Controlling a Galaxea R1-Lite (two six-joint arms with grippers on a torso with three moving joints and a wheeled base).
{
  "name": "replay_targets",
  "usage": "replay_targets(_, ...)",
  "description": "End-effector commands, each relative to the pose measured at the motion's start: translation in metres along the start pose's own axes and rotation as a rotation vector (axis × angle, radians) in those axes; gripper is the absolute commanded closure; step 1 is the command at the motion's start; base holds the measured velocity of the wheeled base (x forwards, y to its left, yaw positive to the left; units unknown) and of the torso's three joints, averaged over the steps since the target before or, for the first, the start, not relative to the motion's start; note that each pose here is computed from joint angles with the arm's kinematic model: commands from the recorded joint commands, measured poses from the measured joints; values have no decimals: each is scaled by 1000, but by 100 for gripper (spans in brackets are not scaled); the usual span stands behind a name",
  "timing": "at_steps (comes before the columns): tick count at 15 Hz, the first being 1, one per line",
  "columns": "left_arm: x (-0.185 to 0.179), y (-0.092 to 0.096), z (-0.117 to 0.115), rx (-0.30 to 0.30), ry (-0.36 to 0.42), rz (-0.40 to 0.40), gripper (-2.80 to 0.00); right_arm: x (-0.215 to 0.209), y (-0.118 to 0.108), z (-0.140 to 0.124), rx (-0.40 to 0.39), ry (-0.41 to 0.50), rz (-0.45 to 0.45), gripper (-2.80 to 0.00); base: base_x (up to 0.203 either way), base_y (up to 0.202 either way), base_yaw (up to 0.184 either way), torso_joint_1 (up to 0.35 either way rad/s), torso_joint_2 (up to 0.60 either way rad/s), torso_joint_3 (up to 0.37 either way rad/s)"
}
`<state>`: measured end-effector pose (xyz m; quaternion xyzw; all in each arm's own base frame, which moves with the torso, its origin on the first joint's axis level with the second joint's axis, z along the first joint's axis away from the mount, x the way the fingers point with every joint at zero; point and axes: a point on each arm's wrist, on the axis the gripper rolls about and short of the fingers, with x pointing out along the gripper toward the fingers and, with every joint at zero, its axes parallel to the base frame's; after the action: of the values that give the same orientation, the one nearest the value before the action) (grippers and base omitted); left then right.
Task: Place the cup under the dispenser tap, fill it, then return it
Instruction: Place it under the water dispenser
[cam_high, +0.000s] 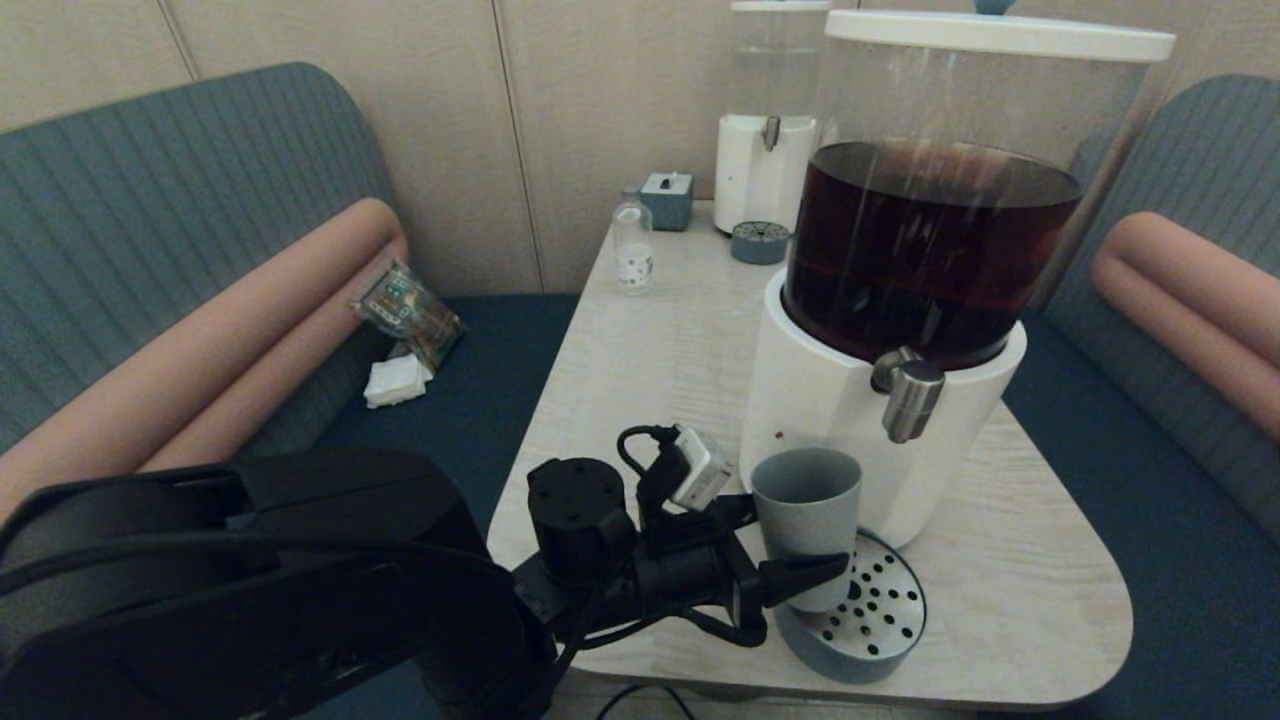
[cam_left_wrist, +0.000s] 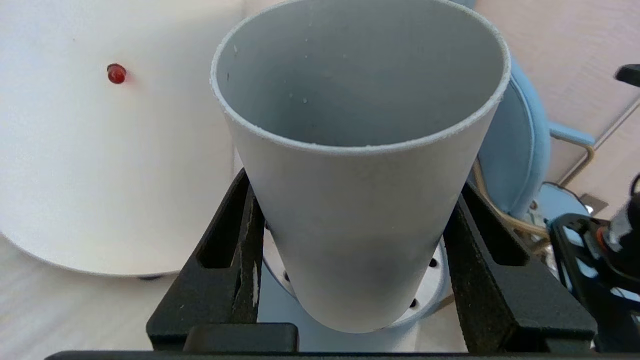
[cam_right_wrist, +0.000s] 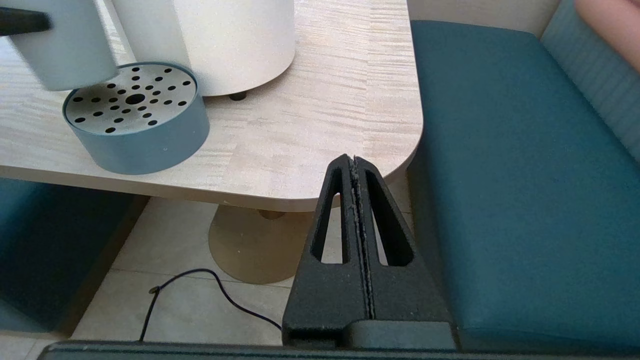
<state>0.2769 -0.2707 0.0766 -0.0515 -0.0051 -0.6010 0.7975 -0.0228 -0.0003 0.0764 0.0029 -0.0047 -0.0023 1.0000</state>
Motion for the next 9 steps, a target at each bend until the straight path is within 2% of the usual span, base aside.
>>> replay_targets(1, 6, 4, -6, 3, -6, -4, 0, 0, 0, 0, 0, -1, 0, 0, 0, 0, 0, 0, 0, 0)
replay_targets(9, 16, 8, -8, 14, -26, -14, 0, 0, 0, 0, 0, -1, 0, 0, 0, 0, 0, 0, 0, 0)
